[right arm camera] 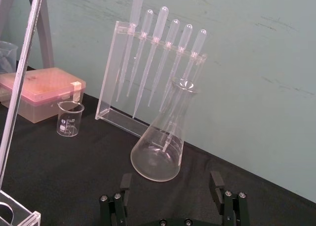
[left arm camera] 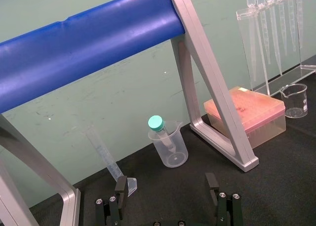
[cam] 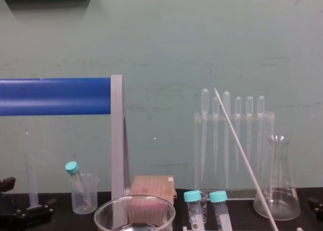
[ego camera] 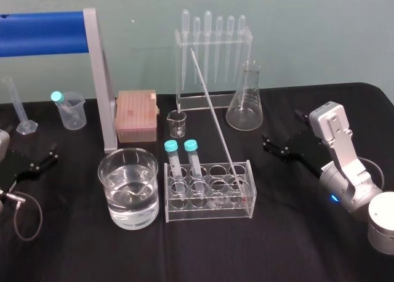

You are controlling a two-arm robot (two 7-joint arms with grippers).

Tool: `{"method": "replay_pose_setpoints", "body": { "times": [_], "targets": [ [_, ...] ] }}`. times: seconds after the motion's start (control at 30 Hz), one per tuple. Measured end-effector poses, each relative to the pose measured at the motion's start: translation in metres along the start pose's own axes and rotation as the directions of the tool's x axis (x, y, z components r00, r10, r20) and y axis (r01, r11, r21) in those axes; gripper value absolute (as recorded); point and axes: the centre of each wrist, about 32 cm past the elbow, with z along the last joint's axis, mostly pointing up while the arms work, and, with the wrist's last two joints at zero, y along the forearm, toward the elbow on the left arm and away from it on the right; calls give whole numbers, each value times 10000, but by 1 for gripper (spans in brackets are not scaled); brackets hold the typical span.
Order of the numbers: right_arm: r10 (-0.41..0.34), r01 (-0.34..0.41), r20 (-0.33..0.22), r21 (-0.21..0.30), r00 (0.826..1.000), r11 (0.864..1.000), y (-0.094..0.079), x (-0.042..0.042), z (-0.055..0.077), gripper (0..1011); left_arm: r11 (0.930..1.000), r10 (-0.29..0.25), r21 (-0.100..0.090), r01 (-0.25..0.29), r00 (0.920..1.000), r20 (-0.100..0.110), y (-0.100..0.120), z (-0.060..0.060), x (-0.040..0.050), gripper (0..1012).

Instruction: Hold the thermometer with one hand and immerse one end into the beaker, then reinsert it into the test tube rack.

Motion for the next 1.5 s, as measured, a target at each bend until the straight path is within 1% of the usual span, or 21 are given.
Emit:
{"method": "replay_pose_setpoints", "body": {
  "times": [0.37, 0.47, 0.63, 0.67, 0.73, 0.77, 0.83, 0.87, 0.93, 0.97, 1.03, 1.07, 1.2, 1.23, 1.27, 1.3, 1.4, 1.43, 1.5],
  "targets": [
    [1, -1, 0, 0, 10000, 10000, 0, 0, 0, 1002, 10000, 0, 0, 0, 10000, 0, 0, 0, 0, 1008],
    [-63, 63, -27, 60, 10000, 10000, 1, 12, 9, 1003, 10000, 1, 0, -1, 10000, 0, 0, 0, 0, 1008],
    [-299, 318, -356, 563, 9989, 9979, -16, 55, 92, 1003, 10000, 1, 0, -1, 10000, 0, 0, 0, 0, 1008],
    [-319, 360, -528, 789, 9981, 9962, -22, 65, 131, 1002, 10000, 1, 0, -1, 10000, 0, 0, 0, 0, 1008],
    [-287, 364, -737, 1055, 9969, 9938, -28, 75, 181, 1002, 10000, 1, 0, -1, 10000, 0, 0, 0, 0, 1008],
    [-207, 339, -975, 1358, 9950, 9902, -34, 83, 239, 1002, 10000, 1, 0, -1, 10000, 0, 0, 0, 0, 1008],
    [-62, 275, -1216, 1740, 9926, 9844, -38, 82, 310, 1003, 10000, 1, 0, -1, 10000, 0, 0, 0, 0, 1008],
    [110, 200, -1426, 2145, 9897, 9765, -43, 76, 383, 1002, 10000, 1, 1, -1, 10000, 0, 0, 0, 0, 1008],
    [249, 152, -1578, 2482, 9872, 9686, -47, 68, 439, 1002, 10000, 1, -1, -1, 10000, 0, 0, 0, 0, 1008],
    [465, 55, -1737, 2872, 9837, 9579, -51, 52, 506, 1003, 10000, 0, 0, 0, 10000, 0, 0, 0, 0, 1008],
    [685, -37, -1892, 3235, 9796, 9462, -50, 36, 567, 1003, 10000, 0, 0, 0, 10000, 0, 0, 0, 0, 1008],
    [938, -152, -2031, 3585, 9746, 9334, -46, 13, 624, 1003, 10000, 1, 0, -1, 10000, 0, 0, 0, 0, 1008],
    [1349, -337, -2214, 4086, 9658, 9121, -27, -37, 713, 1002, 10000, 1, 0, -1, 10000, 0, 0, 0, 0, 1008],
    [1539, -433, -2279, 4272, 9614, 9031, -12, -61, 754, 1003, 10000, 0, 0, 0, 10000, 0, 0, 0, 0, 1008],
    [1610, -468, -2304, 4337, 9597, 8999, -6, -73, 768, 1002, 10000, 0, 0, 0, 10000, 0, 0, 0, 0, 1008],
    [1765, -545, -2364, 4466, 9555, 8931, 13, -105, 799, 1002, 10000, 0, 1, 0, 10000, -1, 0, 0, 0, 1008],
    [1955, -628, -2452, 4619, 9496, 8847, 50, -155, 844, 1002, 10000, 0, 0, 0, 10000, 0, 0, 0, 0, 1008],
    [2040, -668, -2515, 4649, 9461, 8829, 78, -183, 866, 1003, 10000, 0, 0, 0, 10000, 0, 0, 0, 0, 1008],
    [2134, -727, -2596, 4627, 9418, 8835, 112, -213, 881, 1002, 10000, 0, 0, 0, 10000, 0, 0, 0, 0, 1008]
  ]
}}
